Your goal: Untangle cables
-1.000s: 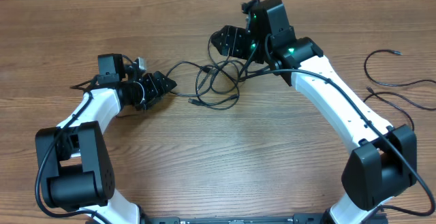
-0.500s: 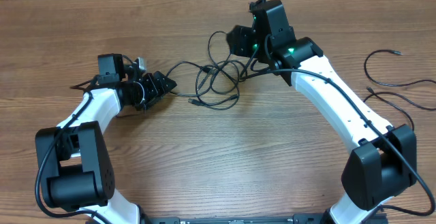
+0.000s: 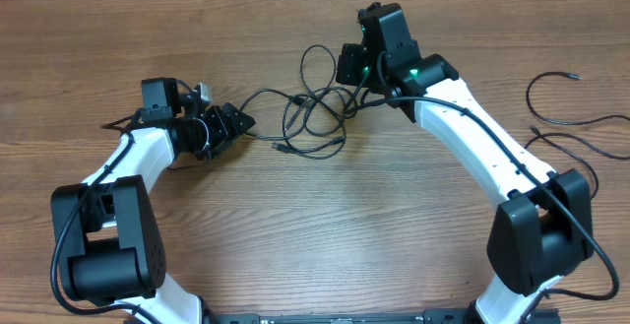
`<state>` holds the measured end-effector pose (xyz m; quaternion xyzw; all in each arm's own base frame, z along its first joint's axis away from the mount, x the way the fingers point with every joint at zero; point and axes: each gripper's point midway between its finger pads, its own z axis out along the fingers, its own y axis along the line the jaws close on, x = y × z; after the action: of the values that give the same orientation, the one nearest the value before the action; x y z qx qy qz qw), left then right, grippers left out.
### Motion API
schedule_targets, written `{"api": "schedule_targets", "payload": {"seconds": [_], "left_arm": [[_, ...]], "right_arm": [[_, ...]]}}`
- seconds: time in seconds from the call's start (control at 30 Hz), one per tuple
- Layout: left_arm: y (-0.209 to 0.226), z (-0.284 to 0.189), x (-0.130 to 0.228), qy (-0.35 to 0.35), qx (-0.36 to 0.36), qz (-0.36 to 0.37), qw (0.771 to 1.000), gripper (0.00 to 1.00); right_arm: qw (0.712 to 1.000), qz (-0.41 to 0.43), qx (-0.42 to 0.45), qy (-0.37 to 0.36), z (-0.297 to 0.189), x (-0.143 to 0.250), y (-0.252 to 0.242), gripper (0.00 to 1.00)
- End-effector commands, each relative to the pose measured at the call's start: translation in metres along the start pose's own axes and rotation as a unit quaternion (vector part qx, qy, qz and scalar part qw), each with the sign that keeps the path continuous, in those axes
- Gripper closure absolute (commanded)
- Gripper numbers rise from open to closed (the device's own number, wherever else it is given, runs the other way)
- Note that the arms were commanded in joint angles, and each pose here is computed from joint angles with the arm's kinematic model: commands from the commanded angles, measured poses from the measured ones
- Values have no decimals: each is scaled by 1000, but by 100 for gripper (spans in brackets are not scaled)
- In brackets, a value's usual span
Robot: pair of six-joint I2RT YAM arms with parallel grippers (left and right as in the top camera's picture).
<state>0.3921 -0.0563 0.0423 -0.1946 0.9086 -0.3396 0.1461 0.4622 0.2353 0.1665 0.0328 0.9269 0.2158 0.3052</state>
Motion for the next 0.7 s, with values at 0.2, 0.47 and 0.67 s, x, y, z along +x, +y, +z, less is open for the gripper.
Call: {"api": "schedule_targets", "payload": {"seconds": [0.2,0.47,0.67], "left_arm": [[3,5,3,6,-3,-5,1000,28],[3,5,3,6,-3,-5,1000,28],[3,5,3,6,-3,-5,1000,28]], "right_arm": [[995,80,35,40,26,28,-22,88],[971,184,105,113,62,80,-58,69],[953,224,142,146,77,110,-78,67]]}}
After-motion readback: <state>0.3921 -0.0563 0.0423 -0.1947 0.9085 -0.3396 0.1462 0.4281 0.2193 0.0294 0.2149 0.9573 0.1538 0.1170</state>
